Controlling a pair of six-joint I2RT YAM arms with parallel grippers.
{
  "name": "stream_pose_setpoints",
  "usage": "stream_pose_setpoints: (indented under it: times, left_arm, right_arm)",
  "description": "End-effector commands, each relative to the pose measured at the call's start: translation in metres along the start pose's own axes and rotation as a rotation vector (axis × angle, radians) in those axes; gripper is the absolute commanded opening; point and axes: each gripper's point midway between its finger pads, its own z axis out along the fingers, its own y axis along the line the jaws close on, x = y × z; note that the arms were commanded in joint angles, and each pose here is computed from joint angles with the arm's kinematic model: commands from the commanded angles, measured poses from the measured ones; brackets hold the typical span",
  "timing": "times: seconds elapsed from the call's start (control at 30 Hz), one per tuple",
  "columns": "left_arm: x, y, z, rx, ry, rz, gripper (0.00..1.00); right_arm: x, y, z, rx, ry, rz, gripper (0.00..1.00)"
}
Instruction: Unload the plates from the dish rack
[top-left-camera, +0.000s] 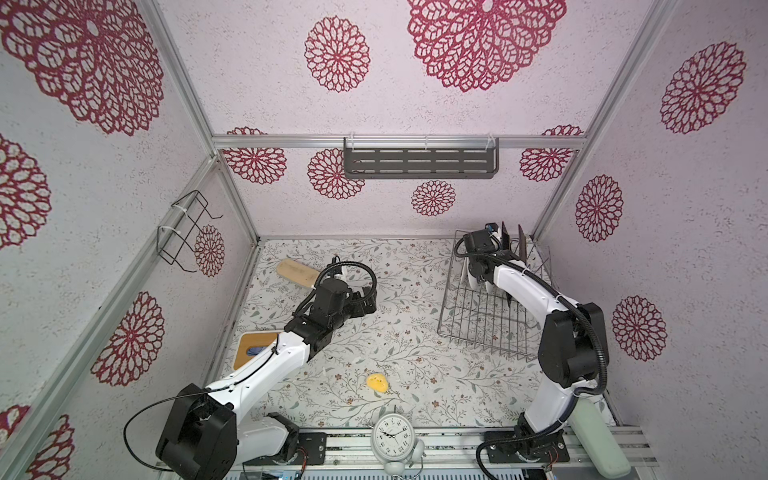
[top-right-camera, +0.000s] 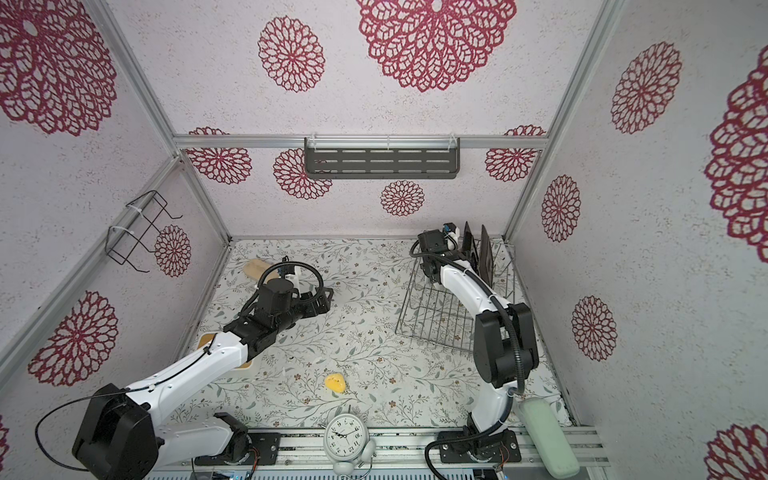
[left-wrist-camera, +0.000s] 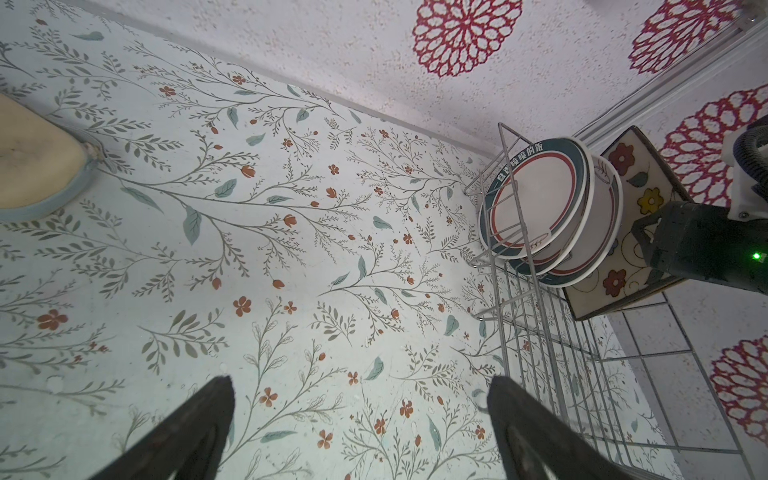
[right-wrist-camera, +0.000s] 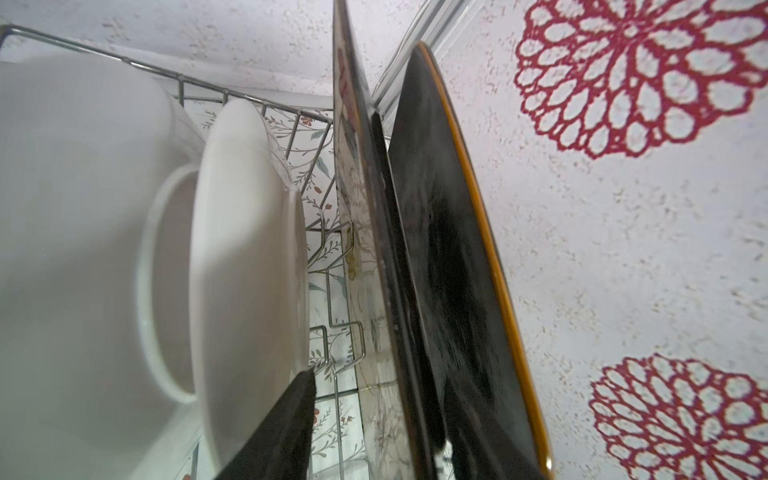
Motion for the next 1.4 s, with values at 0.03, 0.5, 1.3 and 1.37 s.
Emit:
stream_pose_setpoints:
  times: [0.03, 0.5, 1.3, 1.37]
  left_arm:
    - [-0.005, -0.007, 0.001, 0.005, -0.008, 0.023, 0.99]
    - [-0.006, -0.010, -0.002, 0.011, -0.012, 0.029, 0.99]
    - [-0.009, -0.014, -0.016, 0.016, -0.032, 0.037, 0.99]
    - [-0.010, -0.014, -0.017, 0.016, -0.034, 0.036, 0.99]
  right_arm:
    - [-0.008, -0.013, 0.002, 0.050, -0.019, 0.016, 0.49]
    - [-0.004, -0.015, 0.005, 0.069, -0.015, -0.005, 0.38]
    - [0.003, -0.022, 0.003, 0.086, -0.020, -0.030, 0.20]
    - [0.003, -0.022, 0.003, 0.089, -0.021, -0.040, 0.19]
